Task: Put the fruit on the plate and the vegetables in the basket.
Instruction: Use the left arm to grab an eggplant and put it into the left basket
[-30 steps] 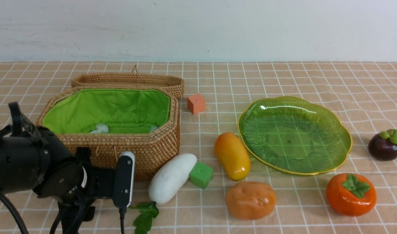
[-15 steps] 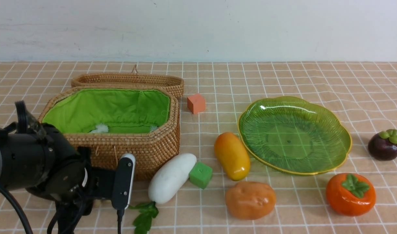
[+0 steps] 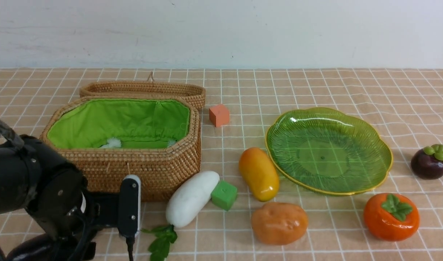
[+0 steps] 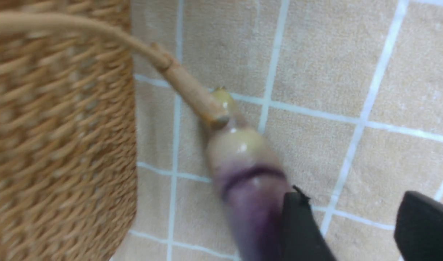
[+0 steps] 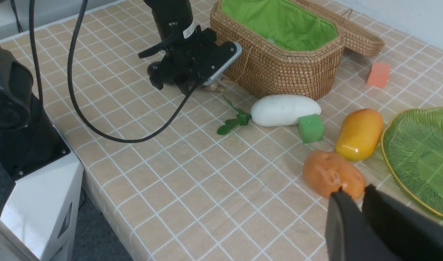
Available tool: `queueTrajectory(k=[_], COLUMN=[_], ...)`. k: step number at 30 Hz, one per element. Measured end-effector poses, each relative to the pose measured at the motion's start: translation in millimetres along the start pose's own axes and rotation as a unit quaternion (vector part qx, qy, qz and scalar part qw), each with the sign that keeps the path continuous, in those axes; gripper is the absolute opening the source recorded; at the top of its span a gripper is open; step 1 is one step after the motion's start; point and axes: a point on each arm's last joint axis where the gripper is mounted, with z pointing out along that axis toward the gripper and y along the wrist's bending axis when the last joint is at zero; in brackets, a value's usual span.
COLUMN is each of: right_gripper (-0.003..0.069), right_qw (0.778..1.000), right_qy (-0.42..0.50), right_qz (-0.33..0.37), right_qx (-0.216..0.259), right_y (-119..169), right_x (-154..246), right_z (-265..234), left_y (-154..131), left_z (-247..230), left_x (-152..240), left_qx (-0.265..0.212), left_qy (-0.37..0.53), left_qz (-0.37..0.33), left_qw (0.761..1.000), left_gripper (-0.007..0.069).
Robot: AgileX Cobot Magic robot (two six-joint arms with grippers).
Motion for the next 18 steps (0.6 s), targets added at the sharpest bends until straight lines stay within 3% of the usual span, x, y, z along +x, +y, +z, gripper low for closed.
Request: queueTrajectory(k=[5,13,18], right_gripper=[0.0088,0.0089,0.0092], right_qw=[1.0,1.0,1.0], right_qy=[0.0,0.0,0.0], right_qz=[0.0,0.0,0.0], right_qx=[0.0,0.0,0.0], right_y=[0,0,0], right_x=[0,0,0], right_z=[0,0,0], left_y=[0,4,11], left_z=[-8,11,29], left_x=[1,-2,-3], left_qx=[-0.011,-0.007,-0.021], left_qy=[-0.009,-0.007,0.015], left_qz=[-0.008,-0.058,-0.048], left_qw=[1.0,0.998,0.999], left_gripper=[0.0417,0.0431,0.0435])
